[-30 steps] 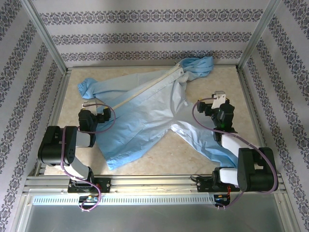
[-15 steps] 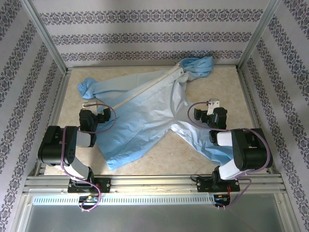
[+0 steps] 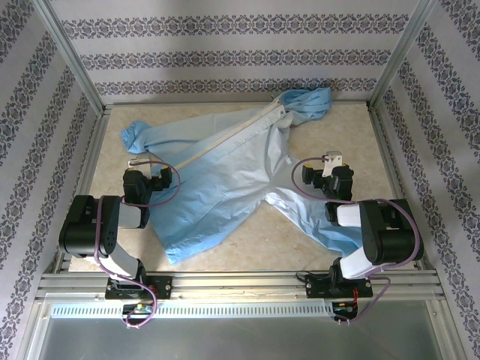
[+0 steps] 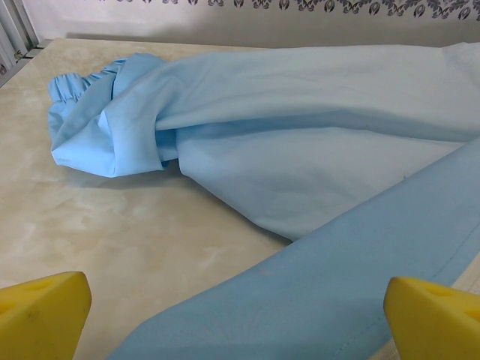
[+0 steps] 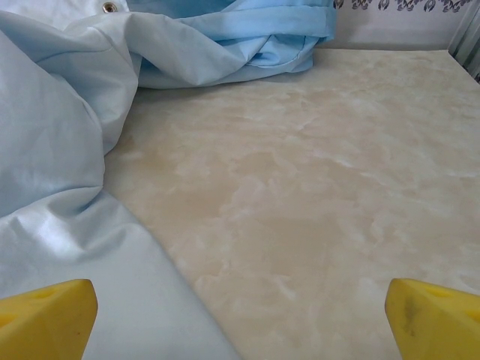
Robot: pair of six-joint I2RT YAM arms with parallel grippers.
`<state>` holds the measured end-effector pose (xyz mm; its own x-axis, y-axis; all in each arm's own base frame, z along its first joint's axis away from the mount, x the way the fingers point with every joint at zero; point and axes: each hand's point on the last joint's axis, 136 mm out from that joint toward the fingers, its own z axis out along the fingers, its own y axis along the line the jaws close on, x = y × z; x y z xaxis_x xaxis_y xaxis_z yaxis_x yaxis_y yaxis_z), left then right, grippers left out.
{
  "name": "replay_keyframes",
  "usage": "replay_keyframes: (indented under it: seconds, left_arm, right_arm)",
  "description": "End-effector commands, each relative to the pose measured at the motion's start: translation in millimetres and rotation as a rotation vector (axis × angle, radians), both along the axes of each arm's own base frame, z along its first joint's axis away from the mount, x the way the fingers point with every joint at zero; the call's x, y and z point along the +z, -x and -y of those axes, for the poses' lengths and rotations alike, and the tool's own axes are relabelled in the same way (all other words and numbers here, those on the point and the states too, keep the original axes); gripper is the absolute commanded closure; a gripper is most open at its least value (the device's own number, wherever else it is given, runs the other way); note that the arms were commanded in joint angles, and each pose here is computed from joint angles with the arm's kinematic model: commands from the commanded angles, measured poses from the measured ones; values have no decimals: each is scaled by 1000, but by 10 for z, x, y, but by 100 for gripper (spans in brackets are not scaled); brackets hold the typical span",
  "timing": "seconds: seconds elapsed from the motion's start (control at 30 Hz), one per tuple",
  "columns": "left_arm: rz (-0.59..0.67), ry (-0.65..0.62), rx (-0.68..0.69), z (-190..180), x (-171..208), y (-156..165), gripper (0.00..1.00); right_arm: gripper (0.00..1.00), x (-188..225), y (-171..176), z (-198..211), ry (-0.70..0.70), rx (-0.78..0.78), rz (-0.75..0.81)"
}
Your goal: Zip up the jacket
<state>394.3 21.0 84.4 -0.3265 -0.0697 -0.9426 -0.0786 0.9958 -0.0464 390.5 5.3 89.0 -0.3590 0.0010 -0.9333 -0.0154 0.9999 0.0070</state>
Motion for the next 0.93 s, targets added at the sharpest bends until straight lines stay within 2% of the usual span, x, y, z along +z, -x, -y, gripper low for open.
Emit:
replay_keyframes:
  seconds: [0.0, 0.8, 0.9]
  left_arm:
    - [10, -17, -18, 38, 50, -33, 0]
    - [8, -16, -24, 48, 44, -36, 1]
    - [-2, -18, -62, 108, 35, -52, 1]
  right_arm:
    - [2, 167, -80, 21, -14, -18, 60]
    - [2, 169, -77, -23, 7, -11, 64]
    - [2, 171, -73, -11, 0, -12, 64]
